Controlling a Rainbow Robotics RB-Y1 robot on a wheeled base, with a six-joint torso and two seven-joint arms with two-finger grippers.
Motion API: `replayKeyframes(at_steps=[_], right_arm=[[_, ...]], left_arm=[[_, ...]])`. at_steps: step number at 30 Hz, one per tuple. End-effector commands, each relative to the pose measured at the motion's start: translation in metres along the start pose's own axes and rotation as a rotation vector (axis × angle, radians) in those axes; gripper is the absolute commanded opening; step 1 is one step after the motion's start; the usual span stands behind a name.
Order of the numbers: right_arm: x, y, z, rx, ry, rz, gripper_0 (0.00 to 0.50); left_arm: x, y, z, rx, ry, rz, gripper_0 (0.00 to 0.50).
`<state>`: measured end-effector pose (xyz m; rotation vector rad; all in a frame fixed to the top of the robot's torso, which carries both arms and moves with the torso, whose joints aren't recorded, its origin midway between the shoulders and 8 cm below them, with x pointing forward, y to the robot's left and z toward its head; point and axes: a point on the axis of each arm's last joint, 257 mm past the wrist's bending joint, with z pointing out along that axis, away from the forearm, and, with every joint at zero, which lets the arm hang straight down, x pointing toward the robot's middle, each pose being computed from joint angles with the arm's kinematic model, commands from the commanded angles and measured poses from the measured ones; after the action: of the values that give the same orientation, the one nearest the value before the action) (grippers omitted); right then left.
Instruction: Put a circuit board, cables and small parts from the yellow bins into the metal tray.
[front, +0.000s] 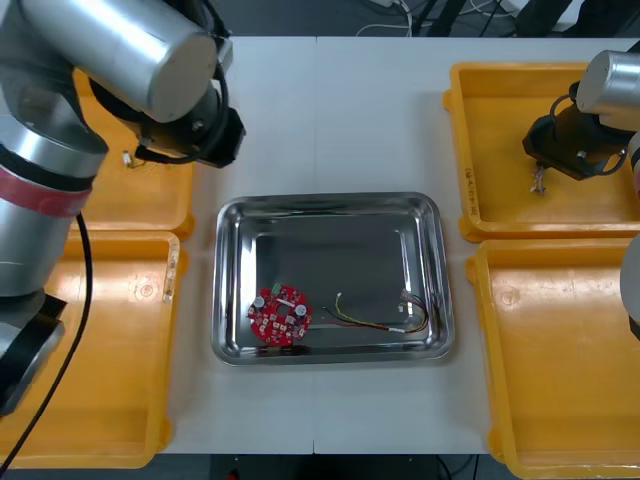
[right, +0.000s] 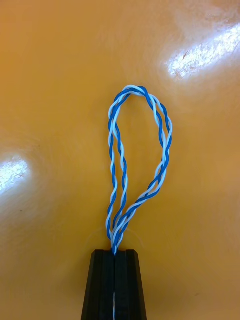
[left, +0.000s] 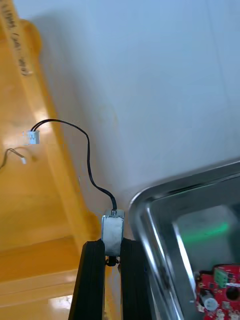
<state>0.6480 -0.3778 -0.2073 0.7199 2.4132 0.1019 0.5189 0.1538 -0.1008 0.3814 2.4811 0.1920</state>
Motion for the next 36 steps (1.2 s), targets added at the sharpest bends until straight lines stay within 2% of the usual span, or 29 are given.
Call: replayKeyframes(at_steps=[1,8,17,19,23,30,32,36], right_arm=[[-0.005,0.006,-0.009,0.012,-0.028,-0.071,0.0],[-0.013,0.014,-0.041,0.025,-0.013,-0.111,0.0],[-0.005,0.019,-0.085,0.031,0.056,-0.132,0.0],[-0.002,0.02,-0.097,0.033,0.075,-0.14,0.0],[0.005,0.02,-0.112,0.035,0.102,-0.148,0.0],[0.021,0.028,-0.15,0.022,0.159,-0.189,0.0],[0.021,0.035,-0.158,-0.004,0.149,-0.203,0.0],[0.014,0.055,-0.174,-0.065,0.099,-0.244,0.0]], left_arm=[[0.007,-0.049,0.001,0.022,-0.008,0.019,0.0],[0.04,-0.086,0.026,0.035,0.031,-0.019,0.0],[0.072,-0.11,0.061,0.053,0.092,-0.139,0.0],[0.075,-0.112,0.074,0.055,0.092,-0.18,0.0],[0.077,-0.112,0.091,0.057,0.084,-0.201,0.0],[0.088,-0.106,0.113,0.03,0.1,-0.197,0.0],[0.091,-0.106,0.114,0.03,0.104,-0.199,0.0],[0.098,-0.104,0.119,0.023,0.11,-0.189,0.0]])
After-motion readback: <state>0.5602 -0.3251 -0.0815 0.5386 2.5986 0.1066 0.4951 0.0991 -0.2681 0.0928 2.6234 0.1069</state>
